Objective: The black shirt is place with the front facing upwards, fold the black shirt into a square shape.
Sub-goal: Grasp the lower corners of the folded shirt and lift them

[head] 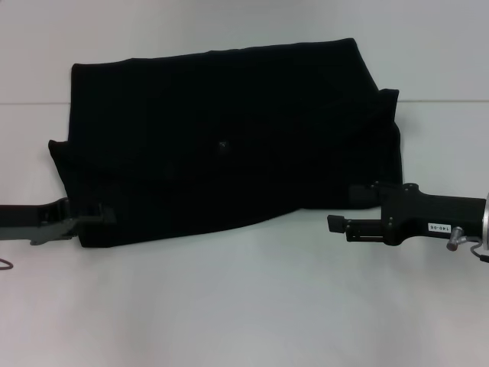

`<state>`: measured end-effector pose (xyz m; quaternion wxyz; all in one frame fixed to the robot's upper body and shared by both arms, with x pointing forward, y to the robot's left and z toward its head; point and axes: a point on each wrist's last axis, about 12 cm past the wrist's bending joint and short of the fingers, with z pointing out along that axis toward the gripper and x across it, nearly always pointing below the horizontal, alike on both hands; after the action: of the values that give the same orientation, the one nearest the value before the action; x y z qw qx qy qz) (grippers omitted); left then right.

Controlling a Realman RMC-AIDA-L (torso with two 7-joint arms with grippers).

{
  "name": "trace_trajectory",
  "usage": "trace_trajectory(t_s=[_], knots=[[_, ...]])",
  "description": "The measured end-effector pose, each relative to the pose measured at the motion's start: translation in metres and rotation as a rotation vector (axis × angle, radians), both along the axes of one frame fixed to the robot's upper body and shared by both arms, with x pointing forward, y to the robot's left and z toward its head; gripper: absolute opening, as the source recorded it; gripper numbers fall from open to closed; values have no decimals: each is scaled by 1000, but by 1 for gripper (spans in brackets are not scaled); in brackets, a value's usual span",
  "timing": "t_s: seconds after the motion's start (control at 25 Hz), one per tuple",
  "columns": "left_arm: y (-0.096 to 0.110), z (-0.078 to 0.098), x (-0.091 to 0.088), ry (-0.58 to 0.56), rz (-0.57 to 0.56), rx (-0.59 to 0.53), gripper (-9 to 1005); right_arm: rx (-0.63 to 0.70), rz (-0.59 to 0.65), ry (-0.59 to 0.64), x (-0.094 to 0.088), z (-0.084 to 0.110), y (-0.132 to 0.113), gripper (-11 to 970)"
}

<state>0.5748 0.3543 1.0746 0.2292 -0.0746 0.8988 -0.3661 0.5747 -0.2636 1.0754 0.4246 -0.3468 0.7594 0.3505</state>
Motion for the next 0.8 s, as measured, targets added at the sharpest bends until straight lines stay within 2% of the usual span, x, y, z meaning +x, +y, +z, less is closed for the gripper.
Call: trace_trajectory(t_s=[0.04, 0.28, 0.52, 0.72, 0.8], knots=[[-1, 0, 0, 2, -6, 6, 737, 1, -1, 2, 0, 0, 0, 903], [-2, 1, 2, 0, -16, 14, 480, 5, -16, 15, 1, 2, -4, 903], [-2, 1, 3, -1, -18, 16, 250, 13, -79, 74, 9, 14, -17, 902], [-3, 1, 2, 5, -32, 26, 112, -9, -196, 177, 27, 41, -40, 902], [-4, 0, 2, 6, -34, 28, 57, -37, -251, 226, 38, 58, -50, 901]])
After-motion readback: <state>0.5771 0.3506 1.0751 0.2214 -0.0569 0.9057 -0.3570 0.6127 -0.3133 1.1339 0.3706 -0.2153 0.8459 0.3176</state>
